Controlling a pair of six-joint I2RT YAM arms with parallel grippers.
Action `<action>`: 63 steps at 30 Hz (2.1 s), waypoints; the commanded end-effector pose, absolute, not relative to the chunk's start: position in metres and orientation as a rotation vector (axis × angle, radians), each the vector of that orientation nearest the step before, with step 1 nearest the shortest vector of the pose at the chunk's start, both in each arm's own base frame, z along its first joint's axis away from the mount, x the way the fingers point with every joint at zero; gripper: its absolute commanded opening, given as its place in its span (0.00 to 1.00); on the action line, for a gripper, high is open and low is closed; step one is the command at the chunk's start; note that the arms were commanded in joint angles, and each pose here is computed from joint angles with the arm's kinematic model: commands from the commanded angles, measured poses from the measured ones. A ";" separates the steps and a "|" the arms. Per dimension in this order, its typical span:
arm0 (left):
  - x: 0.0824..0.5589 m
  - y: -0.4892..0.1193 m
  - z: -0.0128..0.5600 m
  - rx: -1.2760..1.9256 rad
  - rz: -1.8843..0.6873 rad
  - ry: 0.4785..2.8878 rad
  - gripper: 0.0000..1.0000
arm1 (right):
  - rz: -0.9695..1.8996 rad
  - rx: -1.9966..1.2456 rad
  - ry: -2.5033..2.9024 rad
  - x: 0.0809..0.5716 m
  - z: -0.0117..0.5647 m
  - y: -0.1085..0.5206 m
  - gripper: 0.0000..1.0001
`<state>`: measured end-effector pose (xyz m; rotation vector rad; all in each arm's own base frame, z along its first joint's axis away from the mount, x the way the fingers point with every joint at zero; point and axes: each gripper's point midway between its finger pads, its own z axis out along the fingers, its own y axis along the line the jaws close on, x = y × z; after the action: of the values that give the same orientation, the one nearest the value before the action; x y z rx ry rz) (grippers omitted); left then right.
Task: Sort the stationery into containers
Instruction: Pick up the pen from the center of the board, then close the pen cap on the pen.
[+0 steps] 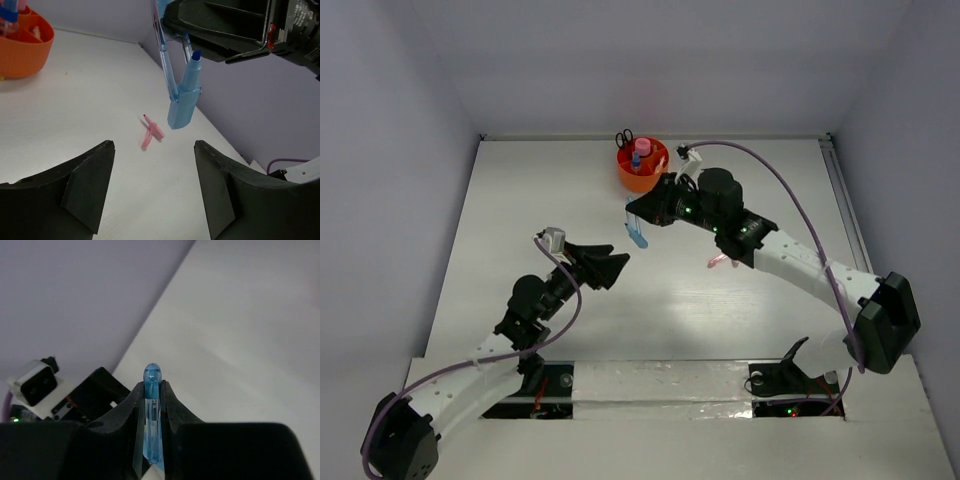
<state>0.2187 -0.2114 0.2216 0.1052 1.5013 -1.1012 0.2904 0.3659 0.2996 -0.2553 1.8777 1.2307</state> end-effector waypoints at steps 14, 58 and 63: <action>0.204 -0.214 0.309 0.214 -1.163 1.166 0.59 | 1.751 -0.330 1.663 0.261 0.354 0.409 0.00; 0.187 -0.219 0.293 0.196 -1.290 1.214 0.06 | 1.722 -0.423 1.563 0.259 0.357 0.401 0.00; 0.190 -0.217 0.293 0.173 -1.283 1.220 0.00 | 1.716 -0.455 1.564 0.255 0.353 0.400 0.00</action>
<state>0.1930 -0.2221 0.2670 0.1873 1.3223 -1.2697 0.2671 0.4051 0.3399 -0.3625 1.6437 1.7117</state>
